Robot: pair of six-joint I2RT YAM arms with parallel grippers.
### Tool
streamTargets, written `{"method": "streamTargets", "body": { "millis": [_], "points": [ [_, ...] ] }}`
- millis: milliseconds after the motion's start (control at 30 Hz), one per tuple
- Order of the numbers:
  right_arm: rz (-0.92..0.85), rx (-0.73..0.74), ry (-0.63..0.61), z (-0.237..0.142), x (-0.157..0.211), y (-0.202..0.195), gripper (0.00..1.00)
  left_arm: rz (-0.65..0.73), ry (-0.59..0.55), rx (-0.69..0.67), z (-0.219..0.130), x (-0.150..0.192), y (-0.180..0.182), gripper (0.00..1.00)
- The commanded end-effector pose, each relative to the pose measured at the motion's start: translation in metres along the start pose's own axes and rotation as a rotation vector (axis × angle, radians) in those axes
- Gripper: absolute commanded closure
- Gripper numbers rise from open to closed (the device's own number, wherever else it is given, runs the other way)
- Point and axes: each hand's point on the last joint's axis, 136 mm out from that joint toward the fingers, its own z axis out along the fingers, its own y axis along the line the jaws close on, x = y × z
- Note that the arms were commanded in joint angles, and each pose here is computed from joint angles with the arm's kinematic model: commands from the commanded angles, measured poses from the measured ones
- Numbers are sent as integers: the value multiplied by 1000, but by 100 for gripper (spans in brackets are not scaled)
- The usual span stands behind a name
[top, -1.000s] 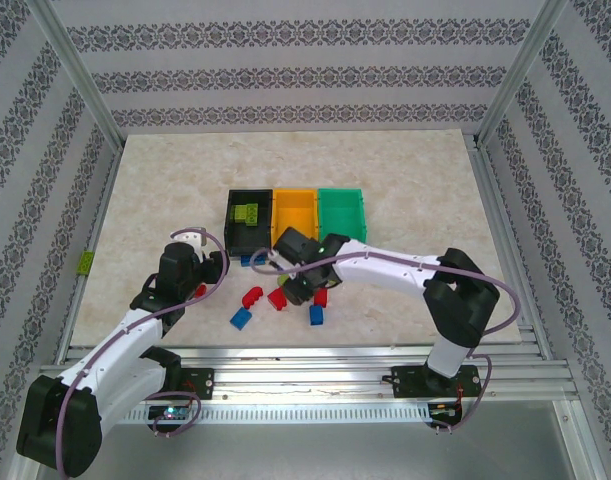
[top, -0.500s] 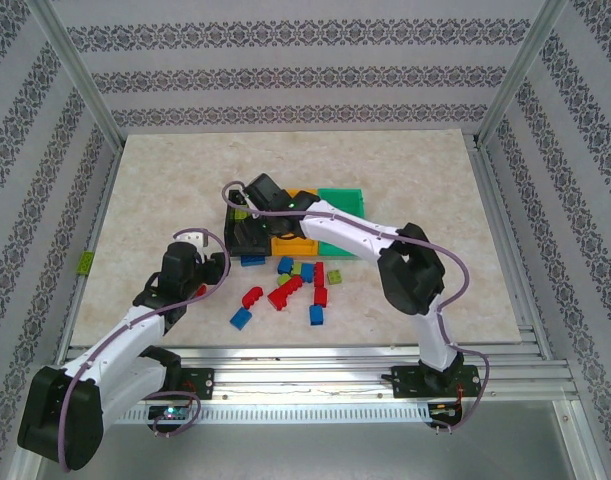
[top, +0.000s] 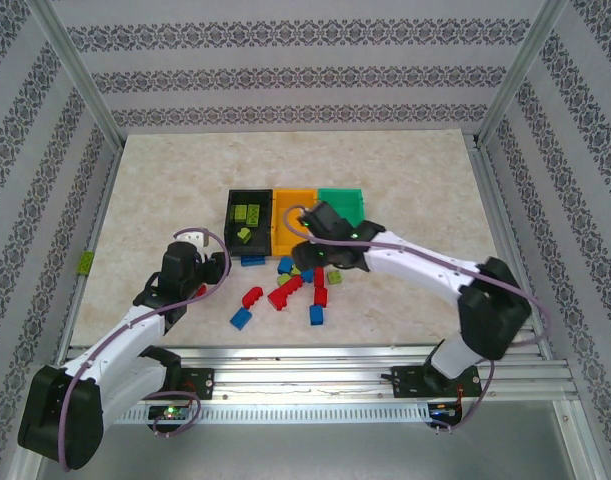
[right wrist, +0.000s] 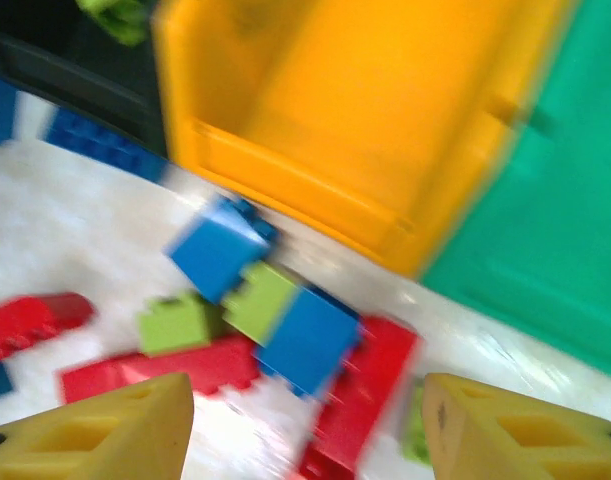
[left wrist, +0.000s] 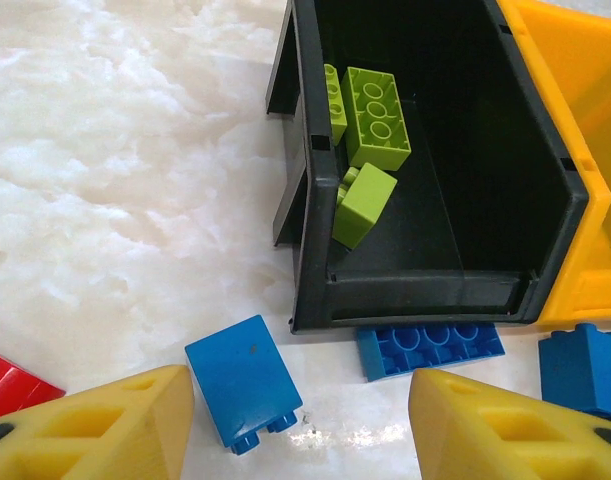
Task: Sort the legos into containers by color
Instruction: Pick up the lego from the bottom-center of the table.
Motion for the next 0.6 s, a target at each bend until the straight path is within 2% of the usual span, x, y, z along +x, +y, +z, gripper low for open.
{"method": "streamTargets", "body": {
  "millis": [0, 167, 567],
  "points": [
    [116, 92, 71, 7, 44, -44, 38, -31, -34, 15, 1, -6, 0, 41],
    [174, 91, 109, 19, 63, -56, 39, -31, -34, 21, 1, -5, -1, 41],
    [127, 106, 186, 59, 59, -49, 41, -27, -41, 15, -1, -6, 0, 41]
  ]
}}
